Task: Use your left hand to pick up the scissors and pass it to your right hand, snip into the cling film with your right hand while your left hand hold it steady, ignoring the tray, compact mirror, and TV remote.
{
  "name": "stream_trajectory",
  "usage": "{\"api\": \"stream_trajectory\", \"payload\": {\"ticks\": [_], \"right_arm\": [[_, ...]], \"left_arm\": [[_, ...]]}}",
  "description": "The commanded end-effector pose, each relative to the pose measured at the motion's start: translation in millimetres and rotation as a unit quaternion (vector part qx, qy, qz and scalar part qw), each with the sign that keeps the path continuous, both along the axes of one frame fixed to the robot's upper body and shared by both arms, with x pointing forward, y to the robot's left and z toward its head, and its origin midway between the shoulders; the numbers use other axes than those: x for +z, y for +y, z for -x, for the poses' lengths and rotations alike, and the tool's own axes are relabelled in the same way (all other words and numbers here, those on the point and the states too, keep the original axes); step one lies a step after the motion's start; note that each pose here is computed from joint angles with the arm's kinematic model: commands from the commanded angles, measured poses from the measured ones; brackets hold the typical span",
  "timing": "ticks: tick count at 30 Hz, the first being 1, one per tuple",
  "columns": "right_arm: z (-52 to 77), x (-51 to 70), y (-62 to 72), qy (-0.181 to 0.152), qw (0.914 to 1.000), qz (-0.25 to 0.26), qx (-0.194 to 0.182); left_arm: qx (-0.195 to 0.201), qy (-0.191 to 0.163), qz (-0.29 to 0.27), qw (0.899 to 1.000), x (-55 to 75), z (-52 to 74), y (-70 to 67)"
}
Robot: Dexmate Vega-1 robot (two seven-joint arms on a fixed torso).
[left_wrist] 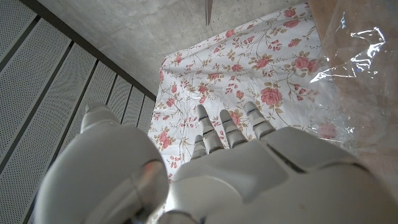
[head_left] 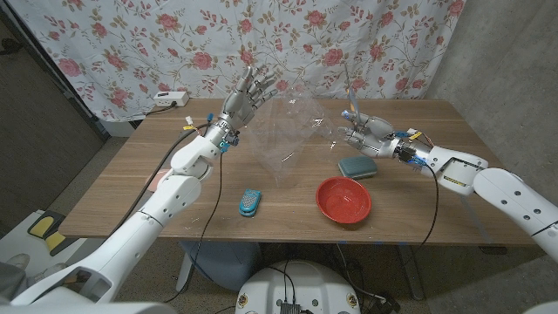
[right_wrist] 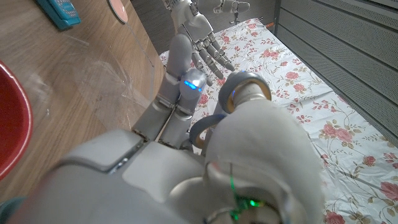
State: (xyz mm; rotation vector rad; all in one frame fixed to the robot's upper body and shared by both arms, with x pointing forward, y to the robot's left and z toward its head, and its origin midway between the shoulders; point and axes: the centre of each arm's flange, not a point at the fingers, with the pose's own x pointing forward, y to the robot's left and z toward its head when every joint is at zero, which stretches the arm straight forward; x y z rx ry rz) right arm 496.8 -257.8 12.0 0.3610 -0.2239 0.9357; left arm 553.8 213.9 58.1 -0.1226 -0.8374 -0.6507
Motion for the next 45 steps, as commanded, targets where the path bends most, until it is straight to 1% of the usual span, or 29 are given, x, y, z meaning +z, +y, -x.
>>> {"api": "stream_trajectory", "payload": {"ticks": [1,7,16,18,19,23,24,26,28,30,32,33,37,42,45], "right_arm": [[4.2,-4.1,-10.3,0.010,0.9999,-0.005,-0.001],[2.5,-5.4,-10.4,0.008,1.0000,-0.002,0.001],[-0.3,-2.9,-5.2,-0.003,0.9999,0.006,0.010],[-0.2,-1.8,-4.6,-0.008,0.9999,0.013,0.005],[-0.4,-1.7,-4.2,-0.007,0.9999,0.009,0.008],[-0.5,0.1,-2.9,-0.010,0.9999,0.011,0.008],[-0.3,0.9,-2.8,-0.016,0.9997,0.016,0.004],[-0.9,2.4,-1.7,-0.022,0.9996,0.016,0.010],[-0.5,4.1,-0.7,-0.030,0.9992,0.024,0.003],[-0.6,4.4,-0.6,-0.031,0.9992,0.024,0.004],[0.2,8.5,-1.3,-0.048,0.9977,0.049,-0.004],[0.2,8.5,-1.3,-0.048,0.9976,0.049,-0.004],[3.4,17.2,-2.3,-0.072,0.9929,0.095,-0.010],[5.8,20.7,-1.3,-0.080,0.9896,0.119,-0.009],[7.6,23.2,-0.5,-0.086,0.9839,0.156,-0.009]], "left_arm": [[0.047,0.018,0.018,0.999,-11.0,6.3,21.1],[0.057,0.034,0.022,0.998,-20.2,5.7,27.2],[0.066,0.044,0.026,0.997,-26.9,8.4,34.3],[0.067,0.047,0.026,0.996,-28.5,8.5,35.4],[0.067,0.048,0.026,0.996,-29.2,8.6,36.1],[0.071,0.049,0.028,0.996,-30.7,9.5,39.9],[0.072,0.049,0.029,0.996,-30.7,9.6,40.9],[0.074,0.049,0.028,0.996,-30.1,9.9,43.0],[0.076,0.049,0.028,0.995,-29.4,9.8,45.2],[0.076,0.049,0.028,0.996,-29.2,9.5,45.9],[0.076,0.049,0.029,0.995,-28.9,8.6,47.2],[0.076,0.049,0.029,0.995,-28.9,8.6,47.2],[0.078,0.050,0.027,0.995,-27.4,5.4,49.4],[0.077,0.050,0.024,0.996,-26.0,3.0,49.5],[0.074,0.051,0.024,0.996,-26.1,1.0,48.5]]}}
